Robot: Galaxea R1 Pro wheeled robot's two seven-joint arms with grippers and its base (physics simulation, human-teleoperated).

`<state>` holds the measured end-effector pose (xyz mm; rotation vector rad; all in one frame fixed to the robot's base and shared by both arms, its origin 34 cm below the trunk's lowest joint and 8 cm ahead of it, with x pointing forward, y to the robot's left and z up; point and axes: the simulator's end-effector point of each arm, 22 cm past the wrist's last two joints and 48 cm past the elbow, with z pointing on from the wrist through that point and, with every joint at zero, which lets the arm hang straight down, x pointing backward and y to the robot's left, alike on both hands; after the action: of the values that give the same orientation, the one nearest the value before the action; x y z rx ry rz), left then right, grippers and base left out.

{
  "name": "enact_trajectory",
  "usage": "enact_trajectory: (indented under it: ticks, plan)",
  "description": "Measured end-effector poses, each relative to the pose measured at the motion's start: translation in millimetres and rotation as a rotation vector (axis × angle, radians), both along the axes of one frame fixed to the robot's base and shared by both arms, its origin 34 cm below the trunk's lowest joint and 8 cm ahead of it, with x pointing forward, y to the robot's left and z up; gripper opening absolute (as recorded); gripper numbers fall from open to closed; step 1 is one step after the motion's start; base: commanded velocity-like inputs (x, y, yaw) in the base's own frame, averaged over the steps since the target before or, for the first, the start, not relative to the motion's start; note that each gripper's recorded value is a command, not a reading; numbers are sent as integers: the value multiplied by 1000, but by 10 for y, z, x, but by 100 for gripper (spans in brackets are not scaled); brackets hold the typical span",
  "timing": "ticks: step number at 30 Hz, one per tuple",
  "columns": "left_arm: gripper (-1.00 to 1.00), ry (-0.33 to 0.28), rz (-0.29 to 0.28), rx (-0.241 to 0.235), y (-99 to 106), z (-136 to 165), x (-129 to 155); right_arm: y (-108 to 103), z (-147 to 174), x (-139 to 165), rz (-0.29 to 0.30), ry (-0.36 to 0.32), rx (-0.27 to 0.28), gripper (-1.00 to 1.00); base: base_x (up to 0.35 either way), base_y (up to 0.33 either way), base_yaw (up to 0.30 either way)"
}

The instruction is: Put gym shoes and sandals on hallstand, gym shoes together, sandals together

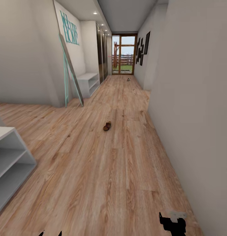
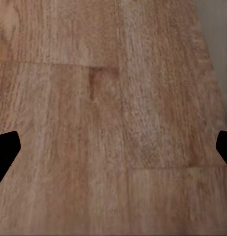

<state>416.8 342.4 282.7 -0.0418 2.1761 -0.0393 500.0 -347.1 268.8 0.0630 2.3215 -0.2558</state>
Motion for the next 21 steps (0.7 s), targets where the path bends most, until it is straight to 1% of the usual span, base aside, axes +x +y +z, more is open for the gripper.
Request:
enact_trajectory:
  ticks: [4,8,15,21]
  plan:
    - [100,0,0,0,0,0,0,3,0,0,0,0,0,100,313,0,-279]
    - [100,0,0,0,0,0,0,5,0,0,0,0,1,100,325,0,-161]
    - [100,0,0,0,1,1,-1,35,-4,3,5,0,5,100,331,6,-39]
    - [100,0,0,0,1,1,-1,37,-4,5,9,1,5,100,333,61,-4]
